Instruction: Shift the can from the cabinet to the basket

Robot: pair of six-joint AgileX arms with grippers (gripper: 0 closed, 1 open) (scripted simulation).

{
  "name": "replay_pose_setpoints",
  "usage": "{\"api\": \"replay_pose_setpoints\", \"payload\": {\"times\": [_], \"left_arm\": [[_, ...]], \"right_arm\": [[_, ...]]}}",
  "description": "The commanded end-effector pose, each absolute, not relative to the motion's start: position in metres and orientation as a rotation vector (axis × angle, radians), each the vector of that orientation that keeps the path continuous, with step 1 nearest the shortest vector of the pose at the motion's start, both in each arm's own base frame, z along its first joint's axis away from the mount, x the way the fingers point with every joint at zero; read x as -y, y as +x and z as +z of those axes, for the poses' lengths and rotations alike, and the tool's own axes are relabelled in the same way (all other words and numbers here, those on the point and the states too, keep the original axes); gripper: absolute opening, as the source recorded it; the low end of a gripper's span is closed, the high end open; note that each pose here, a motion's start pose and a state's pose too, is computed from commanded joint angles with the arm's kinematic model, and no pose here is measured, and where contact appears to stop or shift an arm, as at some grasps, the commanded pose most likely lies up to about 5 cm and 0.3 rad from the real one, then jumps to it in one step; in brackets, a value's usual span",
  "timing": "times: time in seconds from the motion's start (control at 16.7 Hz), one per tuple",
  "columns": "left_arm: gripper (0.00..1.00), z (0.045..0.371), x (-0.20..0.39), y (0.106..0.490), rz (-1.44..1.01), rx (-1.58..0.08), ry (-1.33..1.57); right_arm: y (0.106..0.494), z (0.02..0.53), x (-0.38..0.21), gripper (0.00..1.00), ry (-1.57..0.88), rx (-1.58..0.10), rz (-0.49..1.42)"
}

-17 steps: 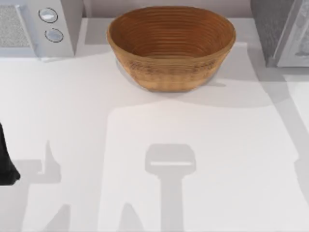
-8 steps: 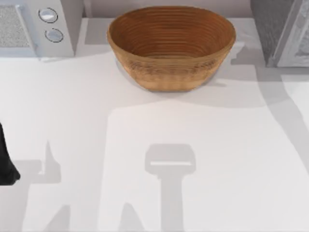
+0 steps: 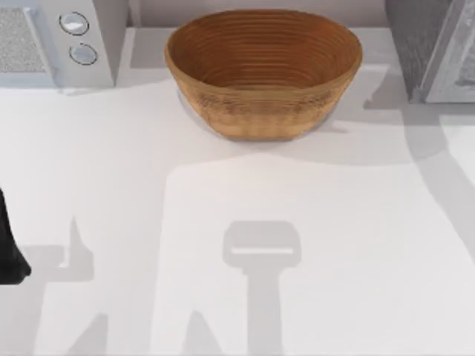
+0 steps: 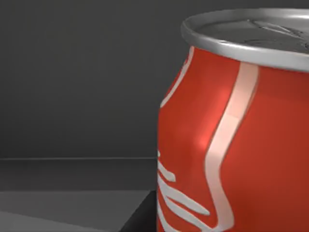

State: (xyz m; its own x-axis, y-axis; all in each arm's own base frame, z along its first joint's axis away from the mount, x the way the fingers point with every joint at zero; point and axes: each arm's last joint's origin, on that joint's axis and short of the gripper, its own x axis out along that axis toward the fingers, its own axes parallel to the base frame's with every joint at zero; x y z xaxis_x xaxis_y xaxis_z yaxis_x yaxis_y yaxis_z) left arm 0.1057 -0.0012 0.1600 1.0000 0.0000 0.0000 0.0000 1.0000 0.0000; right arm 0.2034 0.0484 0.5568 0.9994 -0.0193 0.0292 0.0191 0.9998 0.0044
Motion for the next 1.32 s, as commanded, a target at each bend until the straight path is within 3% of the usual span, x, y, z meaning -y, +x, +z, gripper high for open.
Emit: {"api": "replay_pose_setpoints", "payload": {"times": [0.36, 1.02, 1.32], "left_arm": [[1.00, 0.160, 0.001, 0.106, 0.000, 0.000, 0.000], [1.00, 0.160, 0.001, 0.106, 0.000, 0.000, 0.000], [1.00, 0.160, 0.001, 0.106, 0.000, 0.000, 0.000]], "right_arm": [[0.164, 0.482, -0.028, 0.00, -0.007, -0.006, -0.016], [0.110, 0.216, -0.002, 0.00, -0.004, -0.079, -0.001], [0.106, 0.164, 0.001, 0.00, 0.000, -0.008, 0.000]]}}
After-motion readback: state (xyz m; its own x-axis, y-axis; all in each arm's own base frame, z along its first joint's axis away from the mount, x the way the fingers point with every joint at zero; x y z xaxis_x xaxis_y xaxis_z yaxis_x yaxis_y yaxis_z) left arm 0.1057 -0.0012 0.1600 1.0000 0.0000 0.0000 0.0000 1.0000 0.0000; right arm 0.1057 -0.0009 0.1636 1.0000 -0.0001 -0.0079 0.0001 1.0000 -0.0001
